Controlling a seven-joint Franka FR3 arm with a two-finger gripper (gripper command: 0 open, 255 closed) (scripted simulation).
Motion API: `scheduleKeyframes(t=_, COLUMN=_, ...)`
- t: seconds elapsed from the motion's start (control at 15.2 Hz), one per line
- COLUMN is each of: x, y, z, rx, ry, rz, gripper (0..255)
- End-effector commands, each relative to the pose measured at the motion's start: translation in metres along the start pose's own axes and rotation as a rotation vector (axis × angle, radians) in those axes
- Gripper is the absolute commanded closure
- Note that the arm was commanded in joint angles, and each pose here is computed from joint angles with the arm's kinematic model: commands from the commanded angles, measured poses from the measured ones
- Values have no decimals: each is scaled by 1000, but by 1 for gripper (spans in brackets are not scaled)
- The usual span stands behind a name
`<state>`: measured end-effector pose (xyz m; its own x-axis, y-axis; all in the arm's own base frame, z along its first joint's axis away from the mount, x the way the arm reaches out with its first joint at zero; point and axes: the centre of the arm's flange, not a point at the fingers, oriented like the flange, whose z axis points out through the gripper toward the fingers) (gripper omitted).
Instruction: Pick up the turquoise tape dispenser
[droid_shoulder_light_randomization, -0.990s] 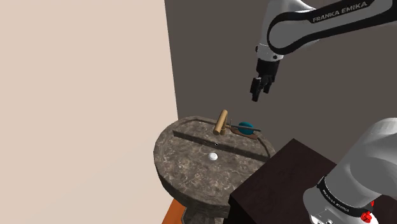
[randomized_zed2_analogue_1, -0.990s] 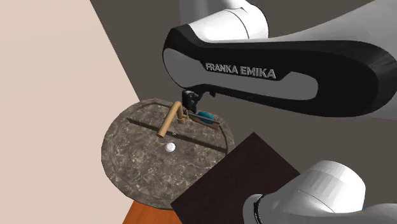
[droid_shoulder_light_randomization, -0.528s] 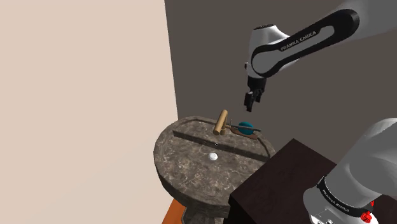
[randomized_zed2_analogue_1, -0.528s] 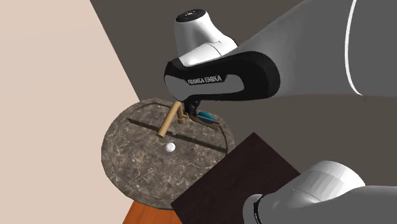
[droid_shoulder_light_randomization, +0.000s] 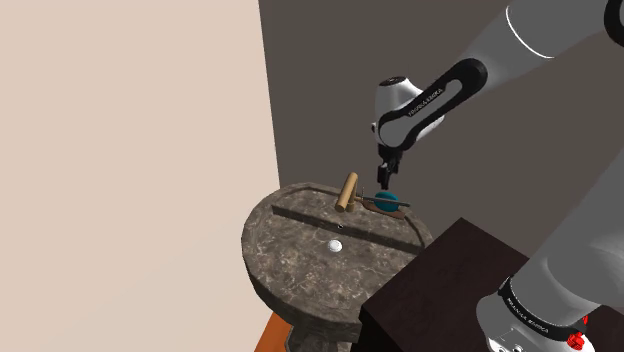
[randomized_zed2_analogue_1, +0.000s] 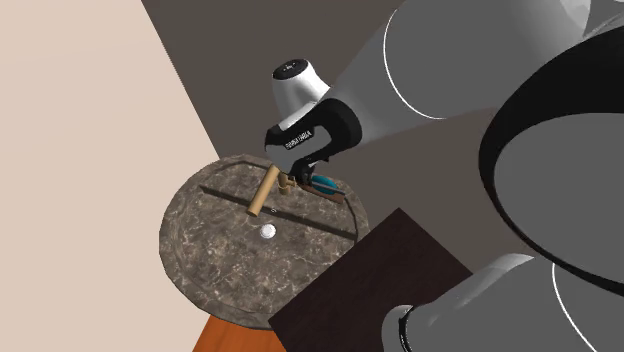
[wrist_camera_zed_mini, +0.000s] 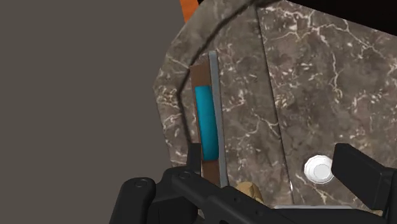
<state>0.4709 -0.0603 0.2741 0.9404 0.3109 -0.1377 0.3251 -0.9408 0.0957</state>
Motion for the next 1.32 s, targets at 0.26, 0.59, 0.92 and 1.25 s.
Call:
scheduleKeyframes(t=0.26, x=37, y=15, z=69, rx=-46, ry=-35, rz=-83, gripper=0)
scheduleKeyframes(t=0.59, x=51, y=19, z=108, rx=-61, ry=-47, rz=-110, gripper=0)
scheduleKeyframes(t=0.92, x=54, y=17, z=132, rx=-61, ry=-47, rz=-110, gripper=0)
scheduleKeyframes(t=1.25, x=54, y=17, z=132, rx=-61, ry=-47, rz=-110, gripper=255)
